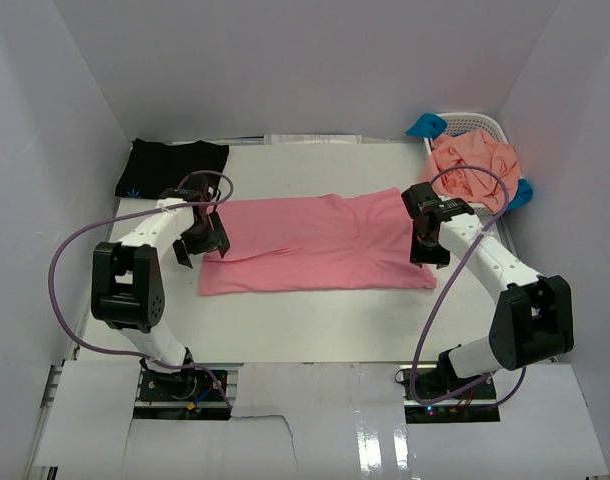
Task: Fold and stack the t-shirts
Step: Fold the flattened tshirt in 1/3 of the way
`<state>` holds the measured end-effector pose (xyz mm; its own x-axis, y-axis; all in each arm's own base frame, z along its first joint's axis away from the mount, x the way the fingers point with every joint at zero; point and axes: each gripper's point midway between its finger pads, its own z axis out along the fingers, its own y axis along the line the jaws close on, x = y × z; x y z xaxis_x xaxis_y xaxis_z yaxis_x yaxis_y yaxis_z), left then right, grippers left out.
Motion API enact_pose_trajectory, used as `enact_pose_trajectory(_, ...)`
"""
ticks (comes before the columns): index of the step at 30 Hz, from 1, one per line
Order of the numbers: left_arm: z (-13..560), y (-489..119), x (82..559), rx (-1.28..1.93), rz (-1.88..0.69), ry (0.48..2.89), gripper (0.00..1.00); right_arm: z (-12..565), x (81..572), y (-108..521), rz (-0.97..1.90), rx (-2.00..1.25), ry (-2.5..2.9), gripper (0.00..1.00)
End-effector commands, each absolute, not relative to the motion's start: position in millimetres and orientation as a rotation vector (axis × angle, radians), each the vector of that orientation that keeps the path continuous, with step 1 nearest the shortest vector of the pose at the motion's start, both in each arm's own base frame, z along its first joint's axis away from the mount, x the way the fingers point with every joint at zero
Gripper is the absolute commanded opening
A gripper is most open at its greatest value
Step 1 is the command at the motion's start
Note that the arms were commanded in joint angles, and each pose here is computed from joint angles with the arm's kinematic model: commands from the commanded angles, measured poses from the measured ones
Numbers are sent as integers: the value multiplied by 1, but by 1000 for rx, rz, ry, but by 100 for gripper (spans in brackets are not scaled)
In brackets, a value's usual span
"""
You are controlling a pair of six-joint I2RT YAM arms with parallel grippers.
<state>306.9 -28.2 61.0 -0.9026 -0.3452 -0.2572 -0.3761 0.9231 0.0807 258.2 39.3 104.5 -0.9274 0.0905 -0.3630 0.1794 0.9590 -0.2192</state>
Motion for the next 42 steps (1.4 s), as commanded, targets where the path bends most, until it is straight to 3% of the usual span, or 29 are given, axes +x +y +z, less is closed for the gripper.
enact_pose_trajectory(1,96,-42,312,-524,60,2739,89,105,265,43,-342,183,2739,46)
enact_pose_trajectory(20,53,-48,298,-472,115,2862,88,97,267,45,-342,174,2752,46)
enact_pose_trajectory(27,35,-47,313,-457,172,2894,88,96,270,44,-349,173,2748,46)
enact_pose_trajectory(42,51,-53,361,-451,165,2834,88,90,285,51,-337,151,2759,46)
